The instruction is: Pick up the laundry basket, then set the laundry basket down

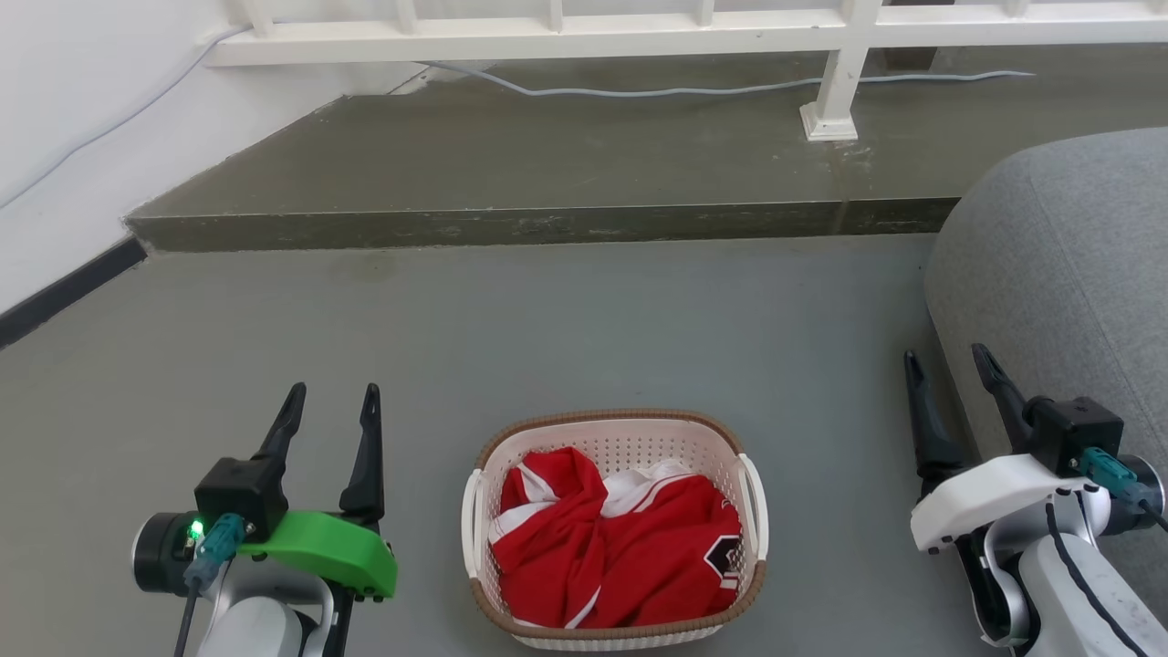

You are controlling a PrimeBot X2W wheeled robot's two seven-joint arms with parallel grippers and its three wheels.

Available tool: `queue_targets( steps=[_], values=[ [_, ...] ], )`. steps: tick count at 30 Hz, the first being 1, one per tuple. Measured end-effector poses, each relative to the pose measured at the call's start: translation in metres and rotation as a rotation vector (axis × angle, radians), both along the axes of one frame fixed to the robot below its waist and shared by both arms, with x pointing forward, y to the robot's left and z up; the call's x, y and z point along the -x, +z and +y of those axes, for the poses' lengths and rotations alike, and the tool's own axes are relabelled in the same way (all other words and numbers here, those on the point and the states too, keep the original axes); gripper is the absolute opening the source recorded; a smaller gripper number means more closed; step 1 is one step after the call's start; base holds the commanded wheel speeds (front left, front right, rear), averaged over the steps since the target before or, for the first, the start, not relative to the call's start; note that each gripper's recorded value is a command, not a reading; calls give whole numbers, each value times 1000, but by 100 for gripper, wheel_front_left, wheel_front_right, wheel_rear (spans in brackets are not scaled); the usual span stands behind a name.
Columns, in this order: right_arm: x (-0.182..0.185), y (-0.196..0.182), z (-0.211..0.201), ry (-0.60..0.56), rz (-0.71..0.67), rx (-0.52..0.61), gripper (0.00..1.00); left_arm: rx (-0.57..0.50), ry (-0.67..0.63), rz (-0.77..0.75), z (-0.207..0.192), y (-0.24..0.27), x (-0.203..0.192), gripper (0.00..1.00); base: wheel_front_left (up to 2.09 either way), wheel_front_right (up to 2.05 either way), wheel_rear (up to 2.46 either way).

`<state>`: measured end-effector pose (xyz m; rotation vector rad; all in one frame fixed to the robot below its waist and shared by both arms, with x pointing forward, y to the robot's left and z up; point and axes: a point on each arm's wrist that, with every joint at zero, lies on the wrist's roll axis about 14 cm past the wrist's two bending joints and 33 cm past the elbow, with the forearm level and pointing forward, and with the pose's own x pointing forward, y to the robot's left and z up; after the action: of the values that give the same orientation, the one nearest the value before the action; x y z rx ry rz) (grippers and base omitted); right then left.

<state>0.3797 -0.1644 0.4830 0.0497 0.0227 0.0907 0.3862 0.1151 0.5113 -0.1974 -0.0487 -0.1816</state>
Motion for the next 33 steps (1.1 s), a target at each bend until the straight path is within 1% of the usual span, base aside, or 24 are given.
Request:
queue_targets(
  steps=[22, 28, 33],
  values=[
    [-3, -4, -3, -10, 10, -2, 100, -11, 11, 40, 3, -12, -1, 100, 0, 0, 0],
    [-8, -8, -2, -11, 22, -5, 100, -10, 11, 48, 2, -14, -7, 100, 0, 0, 0],
    [-12, -20, -2, -10, 54, -7, 100, -10, 5, 66, 1, -20, -15, 100, 0, 0, 0]
  ],
)
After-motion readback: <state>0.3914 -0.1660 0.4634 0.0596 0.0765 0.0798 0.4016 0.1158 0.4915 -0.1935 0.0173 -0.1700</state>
